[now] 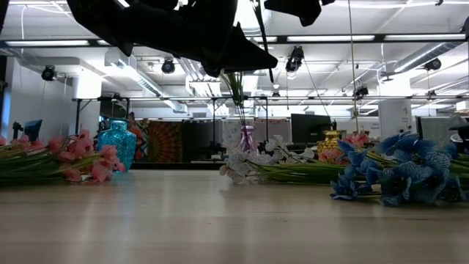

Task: Sort flowers into vase by color
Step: Put the left blue flowers into the yellow vase, then put the top blue flowers into the yellow vase

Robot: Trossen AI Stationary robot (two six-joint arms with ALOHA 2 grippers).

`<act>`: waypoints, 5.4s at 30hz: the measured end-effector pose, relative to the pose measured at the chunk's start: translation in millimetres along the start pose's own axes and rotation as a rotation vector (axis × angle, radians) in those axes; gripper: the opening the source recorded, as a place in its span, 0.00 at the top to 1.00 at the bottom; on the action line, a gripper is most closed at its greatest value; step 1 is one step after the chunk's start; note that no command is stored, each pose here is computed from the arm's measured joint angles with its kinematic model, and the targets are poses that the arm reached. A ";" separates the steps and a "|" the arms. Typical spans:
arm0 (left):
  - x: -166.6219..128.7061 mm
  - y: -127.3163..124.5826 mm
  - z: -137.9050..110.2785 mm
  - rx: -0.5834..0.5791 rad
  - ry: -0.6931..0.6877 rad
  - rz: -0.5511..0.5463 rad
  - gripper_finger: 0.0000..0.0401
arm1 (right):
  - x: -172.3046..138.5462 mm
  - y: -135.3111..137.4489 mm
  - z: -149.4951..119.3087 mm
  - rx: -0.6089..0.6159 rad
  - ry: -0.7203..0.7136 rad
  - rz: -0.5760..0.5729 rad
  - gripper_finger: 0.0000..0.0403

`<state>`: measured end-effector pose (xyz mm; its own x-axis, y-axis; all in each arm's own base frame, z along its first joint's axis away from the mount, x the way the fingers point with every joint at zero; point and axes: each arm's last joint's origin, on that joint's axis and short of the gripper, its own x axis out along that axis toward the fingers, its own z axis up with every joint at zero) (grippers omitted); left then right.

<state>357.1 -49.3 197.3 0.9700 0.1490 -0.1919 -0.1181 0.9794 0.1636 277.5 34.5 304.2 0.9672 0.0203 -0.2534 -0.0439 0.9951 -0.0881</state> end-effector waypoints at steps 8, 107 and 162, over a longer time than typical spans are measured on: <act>2.0 0.4 6.8 -0.009 -0.020 0.003 1.00 | 19.3 2.2 -8.4 0.009 0.000 -0.023 0.25; -147.7 52.4 52.9 -0.063 0.026 0.072 0.40 | -96.3 -121.3 -87.6 0.353 -0.142 -1.056 0.94; -147.6 53.1 53.2 -0.060 0.026 0.089 0.40 | -79.9 -128.1 -100.3 0.384 -0.096 -1.086 0.67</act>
<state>218.9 -26.6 285.8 0.9494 0.2387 -0.2042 -0.2170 0.9684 0.1228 180.7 -104.3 239.2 0.4647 -0.8730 -0.1483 0.8854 0.4563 0.0883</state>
